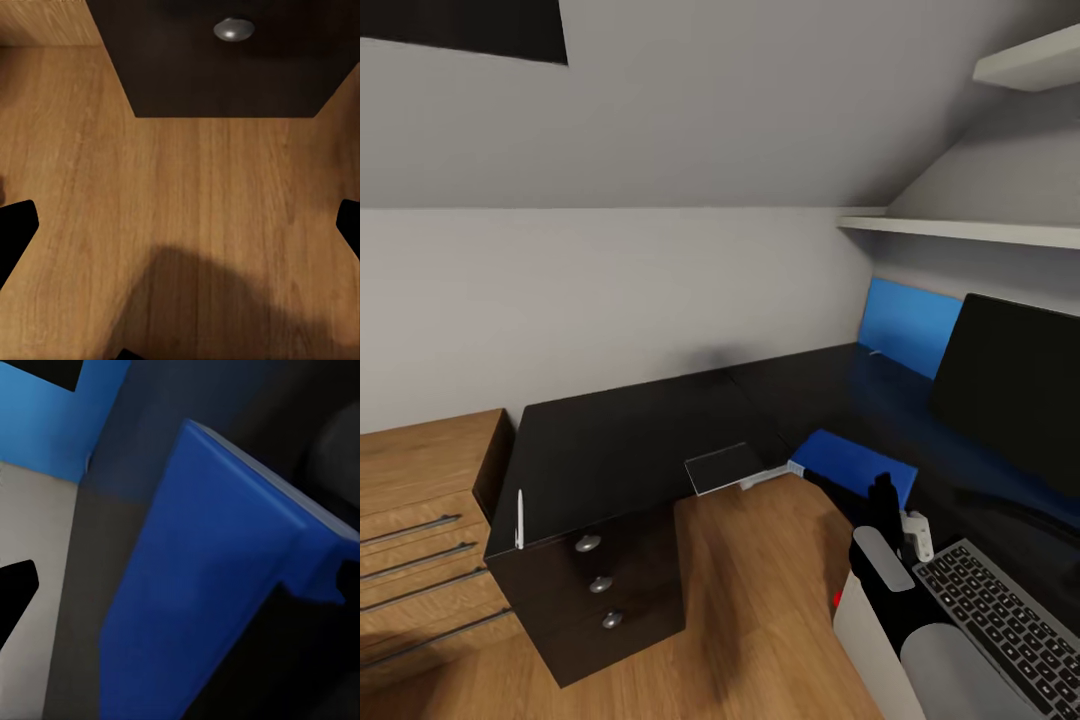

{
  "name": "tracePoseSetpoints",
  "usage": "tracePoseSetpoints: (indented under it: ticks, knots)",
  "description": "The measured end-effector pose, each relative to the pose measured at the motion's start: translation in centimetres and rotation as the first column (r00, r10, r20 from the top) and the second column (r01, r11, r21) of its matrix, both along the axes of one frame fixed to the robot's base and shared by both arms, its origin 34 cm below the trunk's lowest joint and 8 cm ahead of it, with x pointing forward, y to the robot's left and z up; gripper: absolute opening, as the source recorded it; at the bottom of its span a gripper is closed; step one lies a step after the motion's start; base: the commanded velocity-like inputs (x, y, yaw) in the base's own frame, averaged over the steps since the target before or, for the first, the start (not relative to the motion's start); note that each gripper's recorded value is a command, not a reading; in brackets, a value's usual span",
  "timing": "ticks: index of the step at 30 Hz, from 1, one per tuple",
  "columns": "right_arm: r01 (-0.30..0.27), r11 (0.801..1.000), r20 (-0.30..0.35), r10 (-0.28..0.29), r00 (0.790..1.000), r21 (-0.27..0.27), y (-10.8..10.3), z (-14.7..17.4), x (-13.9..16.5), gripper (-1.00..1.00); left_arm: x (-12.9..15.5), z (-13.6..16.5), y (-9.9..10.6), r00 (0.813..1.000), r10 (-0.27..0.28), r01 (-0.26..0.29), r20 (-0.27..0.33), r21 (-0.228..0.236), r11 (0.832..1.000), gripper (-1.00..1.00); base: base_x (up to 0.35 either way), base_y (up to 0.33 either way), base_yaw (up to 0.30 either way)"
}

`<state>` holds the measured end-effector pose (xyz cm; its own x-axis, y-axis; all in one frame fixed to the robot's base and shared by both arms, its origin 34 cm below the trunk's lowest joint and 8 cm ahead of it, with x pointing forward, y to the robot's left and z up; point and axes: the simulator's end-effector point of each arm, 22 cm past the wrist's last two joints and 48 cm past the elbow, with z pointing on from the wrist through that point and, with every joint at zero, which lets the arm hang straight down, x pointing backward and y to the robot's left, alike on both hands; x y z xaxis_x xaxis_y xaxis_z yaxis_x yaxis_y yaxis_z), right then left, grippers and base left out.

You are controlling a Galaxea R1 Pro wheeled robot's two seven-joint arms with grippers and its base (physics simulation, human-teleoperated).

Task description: In the bedroom, organize the workspace by keeping the computer under the desk, ensuring the monitor is on the desk, placing the keyboard on the desk next to the monitor, placing the mouse on the desk next to the keyboard, moving the folder from the swivel chair onto the desk next to the mouse, stacking the notebook on top of the folder with the pen on top of the notebook, and positioning the swivel chair next to the desk.

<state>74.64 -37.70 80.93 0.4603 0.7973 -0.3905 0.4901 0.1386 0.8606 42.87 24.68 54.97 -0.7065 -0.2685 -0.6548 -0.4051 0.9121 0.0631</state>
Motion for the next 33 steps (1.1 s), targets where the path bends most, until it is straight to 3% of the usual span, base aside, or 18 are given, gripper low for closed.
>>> tracePoseSetpoints:
  ticks: [14, 19, 27, 30, 33]
  knots:
    - [-0.043, 0.999, 0.030, 0.044, 0.999, -0.017, 1.7, 3.4, 0.9, 1.00, -0.1, 2.2, 0.0, 1.000, 0.001, -0.001, -0.004, 0.000, 1.000, 1.00, 0.000, 0.000, 0.000]
    - [-0.079, 0.997, 0.114, 0.079, 0.990, -0.006, 4.5, 6.0, 2.0, 1.00, -0.1, 2.7, 0.0, 1.000, 0.000, 0.000, -0.003, 0.000, 1.000, 1.00, 0.000, 0.000, 0.040]
    - [-0.104, 0.995, 0.131, 0.101, 0.986, 0.012, 6.7, 6.5, 2.2, 1.00, 0.1, 2.9, -0.1, 1.000, -0.001, 0.001, 0.004, 0.000, 1.000, 1.00, 0.000, 0.000, 0.160]
    - [-0.142, 0.990, 0.130, 0.140, 0.982, 0.010, 9.0, 6.5, 2.4, 1.00, 0.2, 3.0, -0.1, 1.000, -0.001, 0.001, 0.006, 0.000, 1.000, 1.00, 0.000, 0.000, 0.172]
    - [-0.221, 0.975, 0.109, 0.223, 0.969, -0.028, 12.4, 6.2, 2.5, 1.00, 0.1, 2.9, 0.0, 1.000, -0.001, 0.001, 0.004, 0.001, 1.000, 1.00, 0.000, 0.000, 0.180]
